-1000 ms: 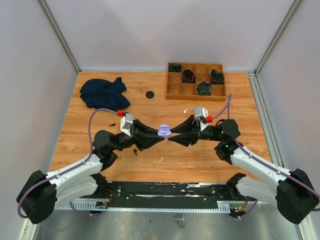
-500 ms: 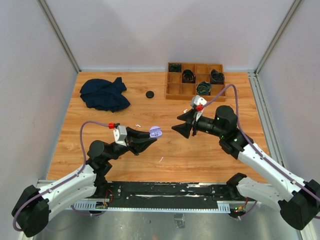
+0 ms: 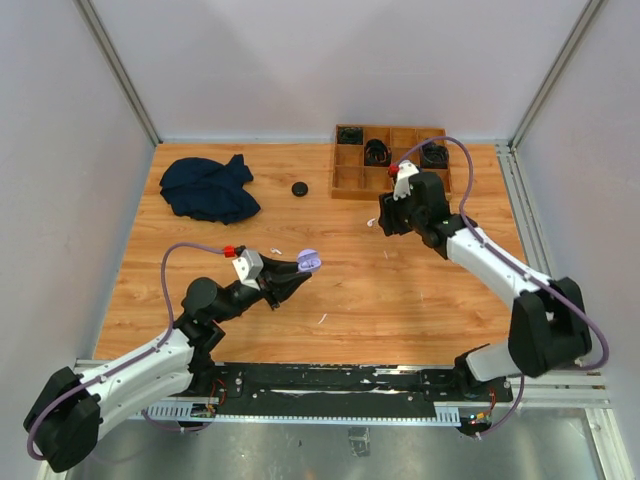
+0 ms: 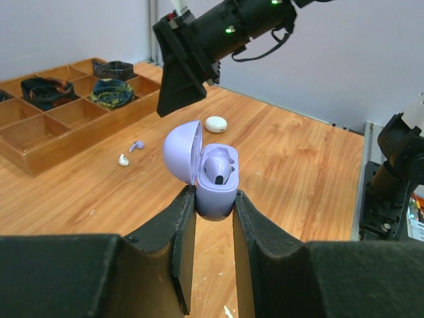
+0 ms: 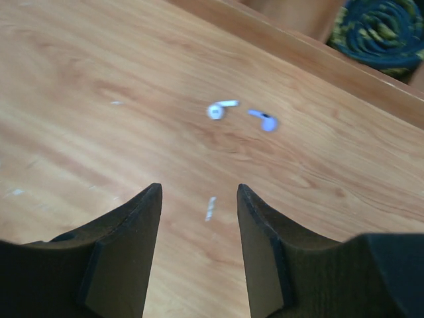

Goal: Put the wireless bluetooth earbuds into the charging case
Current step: Pick up the earbud from the center of the board.

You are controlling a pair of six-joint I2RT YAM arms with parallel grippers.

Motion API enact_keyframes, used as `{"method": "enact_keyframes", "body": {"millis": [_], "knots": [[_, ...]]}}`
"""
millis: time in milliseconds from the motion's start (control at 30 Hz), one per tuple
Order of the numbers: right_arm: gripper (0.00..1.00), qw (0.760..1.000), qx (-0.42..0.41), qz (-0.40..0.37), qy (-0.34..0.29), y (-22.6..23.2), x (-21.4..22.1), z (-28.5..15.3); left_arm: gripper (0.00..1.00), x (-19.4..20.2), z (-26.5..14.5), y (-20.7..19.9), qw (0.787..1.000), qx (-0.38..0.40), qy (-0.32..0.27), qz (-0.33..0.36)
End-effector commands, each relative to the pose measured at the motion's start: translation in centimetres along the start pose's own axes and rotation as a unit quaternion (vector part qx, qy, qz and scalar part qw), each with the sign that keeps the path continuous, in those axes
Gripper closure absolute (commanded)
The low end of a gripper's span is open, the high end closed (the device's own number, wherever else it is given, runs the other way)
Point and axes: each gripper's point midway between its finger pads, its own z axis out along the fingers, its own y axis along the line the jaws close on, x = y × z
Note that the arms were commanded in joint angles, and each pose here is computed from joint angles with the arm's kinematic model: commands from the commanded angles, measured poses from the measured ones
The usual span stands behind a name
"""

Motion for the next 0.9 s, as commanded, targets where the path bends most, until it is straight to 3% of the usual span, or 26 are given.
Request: {"method": "enact_keyframes", "body": {"millis": [0,467,867], "knots": [[0.5,0.993,0.112,0.037,0.03,-5.4,0.1,2.2,1.0,0.6,-0.1,0.6,1.0,-0.012,0.007,0.015],[0.56,0.961,0.247,0.082,0.091,-11.1,2.4,10.7,1.0,0.7,-0.5,0.6,1.0,-0.013,0.009,0.02],[0.57,0.959,0.216,0.1,0.15,-9.9,5.8,12.7,1.0,0.9,-0.5,0.5,1.0,-0.01,0.013,0.017]]}}
